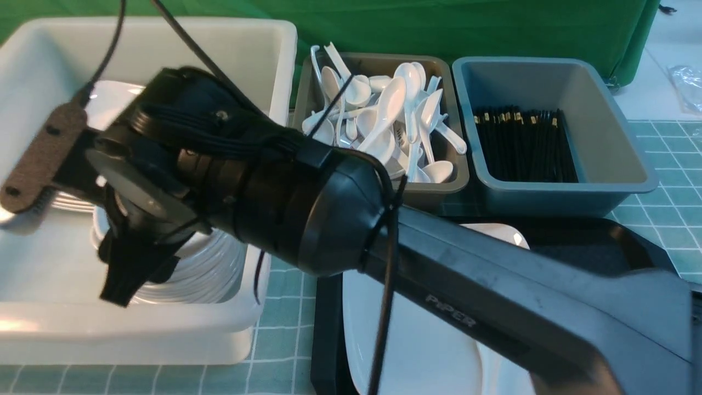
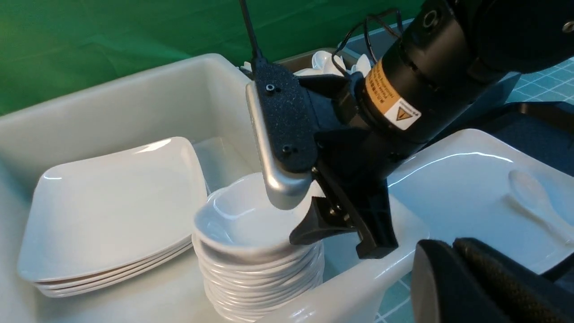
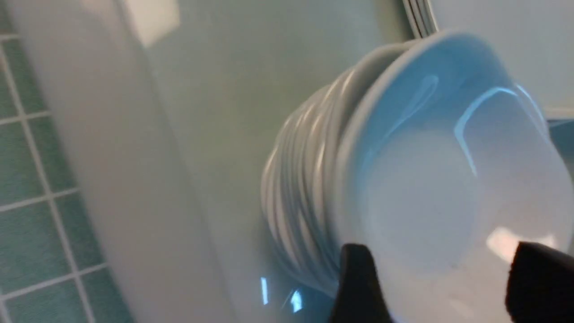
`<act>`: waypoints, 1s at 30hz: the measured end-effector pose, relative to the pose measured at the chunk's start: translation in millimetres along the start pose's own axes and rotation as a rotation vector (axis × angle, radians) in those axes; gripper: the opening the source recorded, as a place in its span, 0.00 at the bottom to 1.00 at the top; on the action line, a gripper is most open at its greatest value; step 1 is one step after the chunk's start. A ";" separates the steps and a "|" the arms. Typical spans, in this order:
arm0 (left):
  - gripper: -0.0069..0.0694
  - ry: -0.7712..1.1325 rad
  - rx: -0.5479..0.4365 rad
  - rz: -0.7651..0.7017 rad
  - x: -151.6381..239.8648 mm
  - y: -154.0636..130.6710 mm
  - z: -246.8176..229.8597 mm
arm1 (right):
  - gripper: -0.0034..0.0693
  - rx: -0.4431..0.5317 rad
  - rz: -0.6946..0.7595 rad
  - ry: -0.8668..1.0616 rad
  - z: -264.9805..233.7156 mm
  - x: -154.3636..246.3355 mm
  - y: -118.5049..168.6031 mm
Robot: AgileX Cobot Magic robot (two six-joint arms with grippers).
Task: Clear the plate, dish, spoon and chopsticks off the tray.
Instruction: Use the right arm to put the small plate into the large storage box on the left, then use the right arm to grab a soup spoon from the plate
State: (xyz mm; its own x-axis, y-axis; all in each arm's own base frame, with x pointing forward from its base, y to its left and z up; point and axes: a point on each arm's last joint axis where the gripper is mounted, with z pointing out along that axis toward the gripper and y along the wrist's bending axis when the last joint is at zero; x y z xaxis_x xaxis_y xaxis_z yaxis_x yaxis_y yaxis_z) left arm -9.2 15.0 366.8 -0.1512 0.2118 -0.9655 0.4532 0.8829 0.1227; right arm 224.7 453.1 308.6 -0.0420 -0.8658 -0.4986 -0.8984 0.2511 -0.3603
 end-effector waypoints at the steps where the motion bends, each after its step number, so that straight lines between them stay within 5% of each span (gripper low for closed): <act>1: 0.11 -0.006 0.002 -0.001 -0.6 -0.2 0.0 | 0.69 -0.002 -0.001 -0.003 -8.5 -1.9 0.6; 8: 0.11 -0.043 0.043 -0.022 -5.4 -3.9 1.9 | 0.68 0.003 0.011 0.021 -73.4 -1.3 -5.9; 14: 0.11 0.043 0.179 0.003 -13.9 -16.9 26.8 | 0.39 0.036 0.155 -0.021 -131.0 15.8 -26.6; 19: 0.11 0.107 0.283 0.030 -19.5 -26.8 48.3 | 0.30 0.052 0.301 0.071 -160.0 66.3 -40.8; 30: 0.11 0.204 0.370 0.022 -29.5 -37.8 106.3 | 0.40 0.152 0.788 0.400 -163.3 240.0 -32.8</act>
State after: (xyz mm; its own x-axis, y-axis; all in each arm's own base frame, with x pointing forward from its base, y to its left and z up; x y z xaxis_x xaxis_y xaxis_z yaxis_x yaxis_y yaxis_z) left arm 71.5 -69.2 366.2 -0.2918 0.3399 -0.8940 0.7377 0.6749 0.0158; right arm 172.7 166.4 329.5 -0.7969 -0.4966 -0.3440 -0.4778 0.8666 -0.1441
